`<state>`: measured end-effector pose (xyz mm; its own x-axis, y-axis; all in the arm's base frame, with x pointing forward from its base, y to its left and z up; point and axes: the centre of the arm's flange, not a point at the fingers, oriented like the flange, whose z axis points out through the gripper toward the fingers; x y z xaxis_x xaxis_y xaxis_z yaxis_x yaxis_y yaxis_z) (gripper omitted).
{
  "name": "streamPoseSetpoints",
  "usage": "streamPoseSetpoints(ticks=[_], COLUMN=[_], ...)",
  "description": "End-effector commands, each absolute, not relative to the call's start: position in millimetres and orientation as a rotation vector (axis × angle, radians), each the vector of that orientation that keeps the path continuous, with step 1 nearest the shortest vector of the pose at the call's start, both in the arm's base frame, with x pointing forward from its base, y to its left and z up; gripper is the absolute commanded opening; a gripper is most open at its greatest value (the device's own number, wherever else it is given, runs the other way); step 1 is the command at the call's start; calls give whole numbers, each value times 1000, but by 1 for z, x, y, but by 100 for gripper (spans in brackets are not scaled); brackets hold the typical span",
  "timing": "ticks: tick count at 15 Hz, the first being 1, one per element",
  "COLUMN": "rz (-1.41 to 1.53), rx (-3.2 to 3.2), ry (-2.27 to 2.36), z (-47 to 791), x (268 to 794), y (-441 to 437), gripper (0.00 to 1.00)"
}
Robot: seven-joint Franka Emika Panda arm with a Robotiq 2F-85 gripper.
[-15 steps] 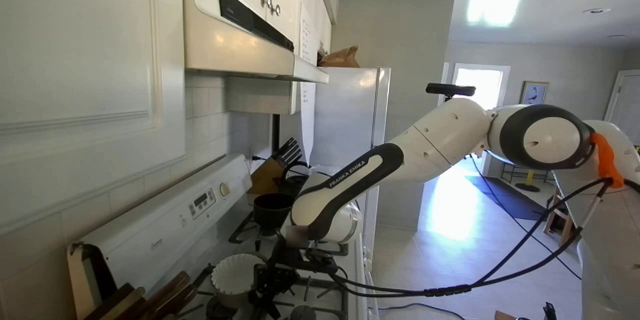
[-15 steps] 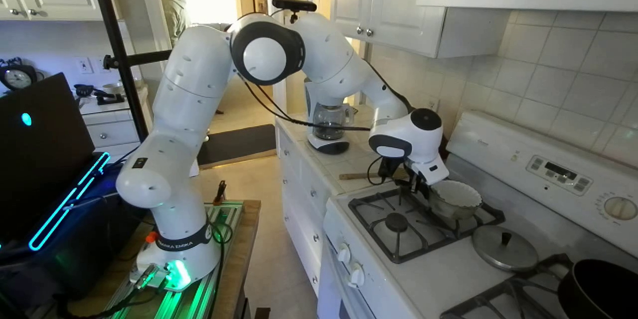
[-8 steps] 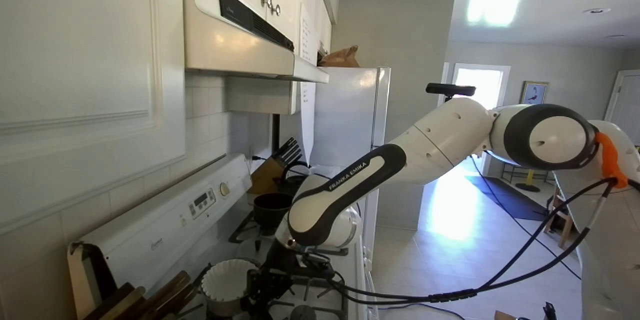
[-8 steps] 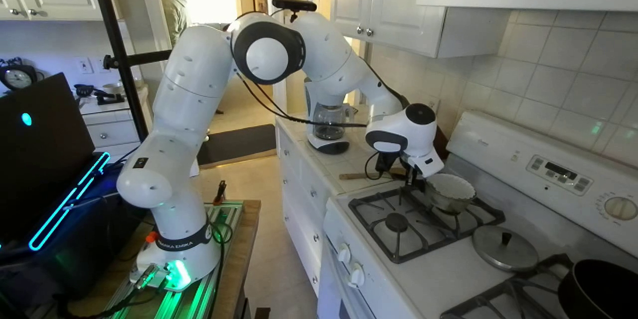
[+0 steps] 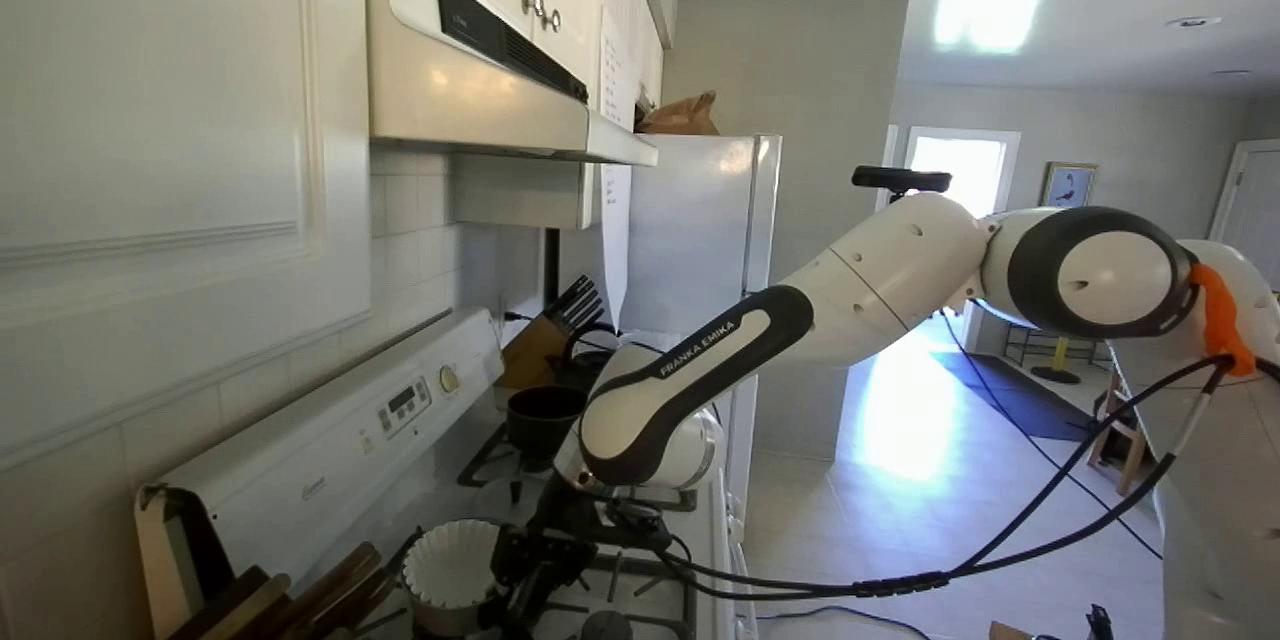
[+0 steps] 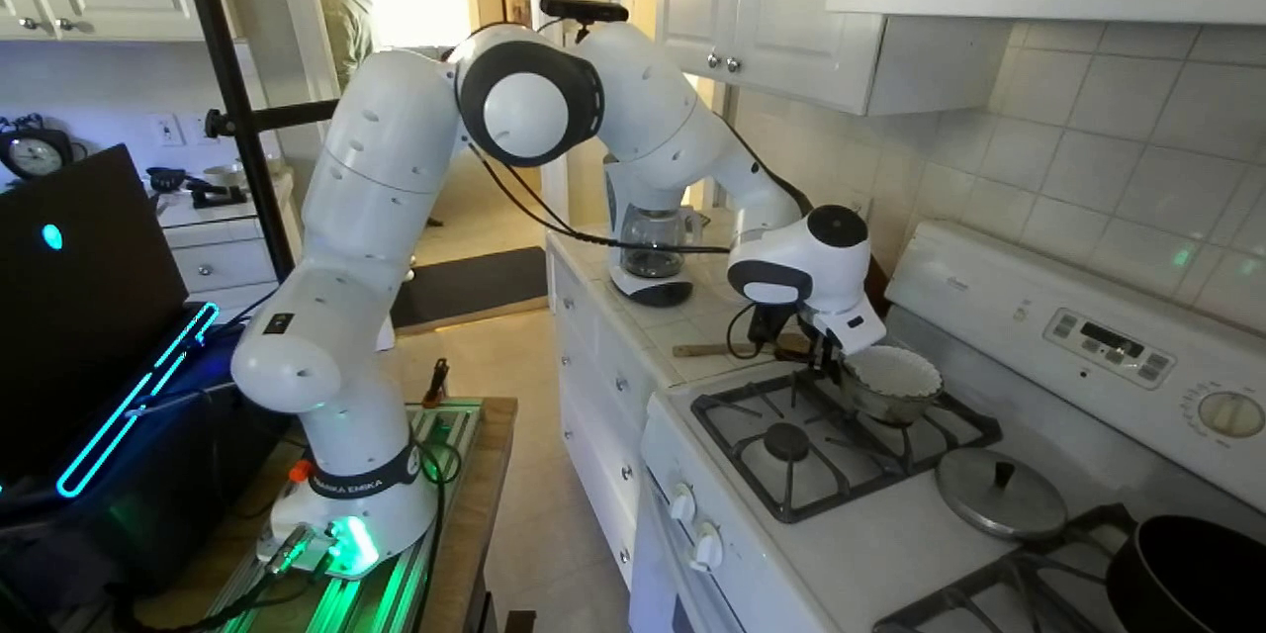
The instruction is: Remove the bowl from the plate and replace it with a lid
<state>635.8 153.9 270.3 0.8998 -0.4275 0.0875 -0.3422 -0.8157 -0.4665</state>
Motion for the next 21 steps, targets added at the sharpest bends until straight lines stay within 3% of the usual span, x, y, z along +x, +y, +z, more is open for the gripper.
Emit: streamPoseSetpoints(ticks=[1, 3, 16, 21], rz=[-280, -302, -666, -644], rx=[-2631, -2642, -2963, -2944], ry=[643, 644, 216, 267], z=[286, 292, 348, 338], x=[625, 621, 628, 640], y=[134, 123, 138, 176], gripper=[87, 100, 100, 100])
